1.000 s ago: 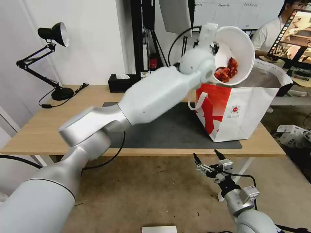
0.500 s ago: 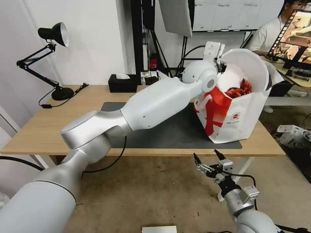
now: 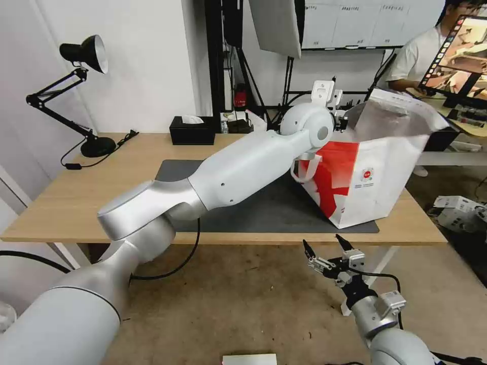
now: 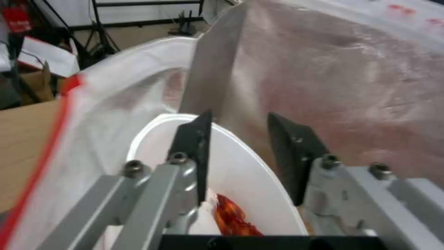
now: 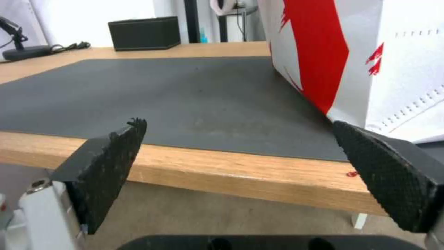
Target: Pick up the trash from the table and place it into the takeout bag.
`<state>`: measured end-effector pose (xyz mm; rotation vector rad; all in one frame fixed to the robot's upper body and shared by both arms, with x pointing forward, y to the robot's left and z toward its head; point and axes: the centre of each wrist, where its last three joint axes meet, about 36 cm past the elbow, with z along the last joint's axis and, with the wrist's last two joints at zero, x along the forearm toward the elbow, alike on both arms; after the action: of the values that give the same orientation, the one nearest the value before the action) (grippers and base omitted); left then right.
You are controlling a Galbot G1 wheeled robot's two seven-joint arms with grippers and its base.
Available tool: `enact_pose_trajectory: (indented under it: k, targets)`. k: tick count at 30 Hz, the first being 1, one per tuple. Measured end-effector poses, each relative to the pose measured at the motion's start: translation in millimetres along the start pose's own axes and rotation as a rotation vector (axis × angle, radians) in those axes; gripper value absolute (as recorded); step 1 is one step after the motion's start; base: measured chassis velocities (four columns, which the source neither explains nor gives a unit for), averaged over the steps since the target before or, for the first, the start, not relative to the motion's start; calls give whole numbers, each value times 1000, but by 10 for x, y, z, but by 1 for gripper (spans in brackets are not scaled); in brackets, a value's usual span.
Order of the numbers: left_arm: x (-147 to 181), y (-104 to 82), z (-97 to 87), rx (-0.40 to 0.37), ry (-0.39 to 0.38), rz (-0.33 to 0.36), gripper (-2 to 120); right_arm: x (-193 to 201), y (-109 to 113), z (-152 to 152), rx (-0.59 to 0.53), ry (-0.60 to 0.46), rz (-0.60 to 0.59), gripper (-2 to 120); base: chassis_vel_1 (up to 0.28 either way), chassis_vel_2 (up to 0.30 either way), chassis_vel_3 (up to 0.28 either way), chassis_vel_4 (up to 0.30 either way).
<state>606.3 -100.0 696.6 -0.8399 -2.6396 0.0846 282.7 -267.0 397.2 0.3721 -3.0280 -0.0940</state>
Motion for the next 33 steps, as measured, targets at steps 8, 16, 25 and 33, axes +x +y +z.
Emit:
enact_pose_trajectory:
  k: [8,16,25,33]
  targets:
    - [368,44,-138,3,-88,-16,76,0,0,0,0,0,0,100,0,0,0,0]
    - [753,559,-1,-112,-196,-148,99,0,0,0,0,0,0,100,0,0,0,0]
    - [1302,1058,636,-100,-317,-199,100,0,0,0,0,0,0,100,0,0,0,0]
    - [1860,1506,1169,-34,-383,-254,100,0,0,0,0,0,0,100,0,0,0,0]
